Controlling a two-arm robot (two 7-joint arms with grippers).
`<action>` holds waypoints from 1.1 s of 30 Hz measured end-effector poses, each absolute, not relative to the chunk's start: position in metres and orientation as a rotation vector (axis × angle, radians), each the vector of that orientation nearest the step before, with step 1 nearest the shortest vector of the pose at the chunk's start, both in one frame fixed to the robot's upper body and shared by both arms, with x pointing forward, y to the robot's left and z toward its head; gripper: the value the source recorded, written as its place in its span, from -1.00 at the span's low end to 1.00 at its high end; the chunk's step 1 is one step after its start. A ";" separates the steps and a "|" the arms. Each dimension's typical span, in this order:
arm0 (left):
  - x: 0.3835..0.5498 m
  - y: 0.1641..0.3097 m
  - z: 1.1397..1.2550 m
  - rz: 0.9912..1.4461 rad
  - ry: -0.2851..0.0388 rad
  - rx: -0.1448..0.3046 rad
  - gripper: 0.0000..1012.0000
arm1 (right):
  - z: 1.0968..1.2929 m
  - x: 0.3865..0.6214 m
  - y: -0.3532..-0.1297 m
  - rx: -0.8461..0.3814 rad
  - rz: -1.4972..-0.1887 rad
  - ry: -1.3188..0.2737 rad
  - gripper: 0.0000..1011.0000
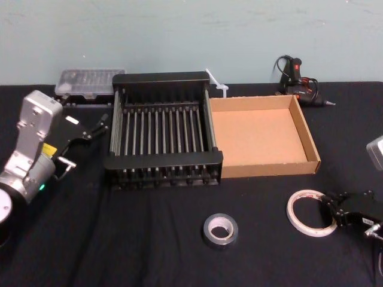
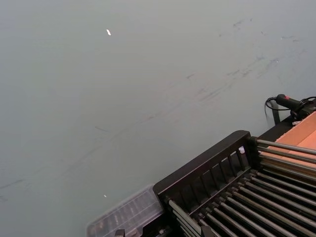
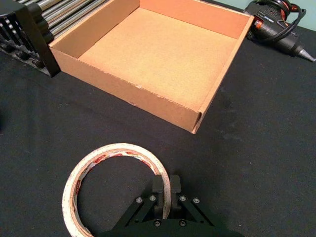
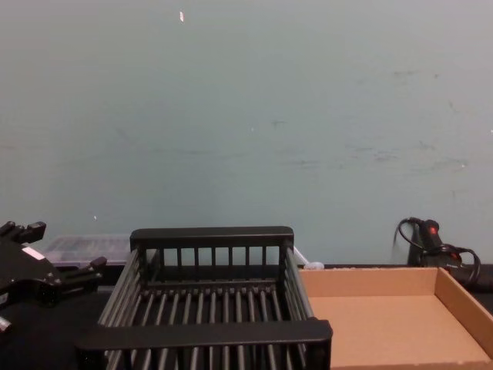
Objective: Pick up the white tape and place it into the black box , Pick up the silver tape and place it into the brown box.
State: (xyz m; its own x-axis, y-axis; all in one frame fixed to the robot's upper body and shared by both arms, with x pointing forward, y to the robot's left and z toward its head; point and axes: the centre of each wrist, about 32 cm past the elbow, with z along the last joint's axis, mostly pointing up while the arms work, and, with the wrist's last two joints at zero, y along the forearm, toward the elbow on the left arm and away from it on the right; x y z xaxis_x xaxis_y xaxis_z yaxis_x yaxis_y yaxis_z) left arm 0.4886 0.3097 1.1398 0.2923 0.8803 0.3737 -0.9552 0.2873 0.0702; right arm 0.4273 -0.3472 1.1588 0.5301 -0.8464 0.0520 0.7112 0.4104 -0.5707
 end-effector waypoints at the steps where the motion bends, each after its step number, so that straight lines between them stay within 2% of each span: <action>1: 0.489 0.310 1.140 1.248 -0.285 0.304 0.98 | 1.159 0.427 -0.347 -0.581 -0.994 0.262 -0.81; 8: 0.489 0.310 1.140 1.248 -0.285 0.304 0.98 | 1.164 0.426 -0.349 -0.554 -0.975 0.244 -0.81; 17: 0.489 0.310 1.140 1.248 -0.285 0.304 0.98 | 1.181 0.430 -0.345 -0.490 -0.957 0.209 -0.81; 33: 0.489 0.310 1.140 1.248 -0.285 0.304 0.98 | 1.202 0.467 -0.316 -0.444 -0.944 0.121 -0.81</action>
State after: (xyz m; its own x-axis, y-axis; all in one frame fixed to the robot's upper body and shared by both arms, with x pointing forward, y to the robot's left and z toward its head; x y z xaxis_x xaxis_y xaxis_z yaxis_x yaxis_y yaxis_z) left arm 0.4886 0.3097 1.1398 0.2923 0.8803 0.3737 -0.9552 0.2873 0.0703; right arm 0.4669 -0.3165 1.2015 0.5876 -0.8041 0.0905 0.7550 0.5046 -0.4188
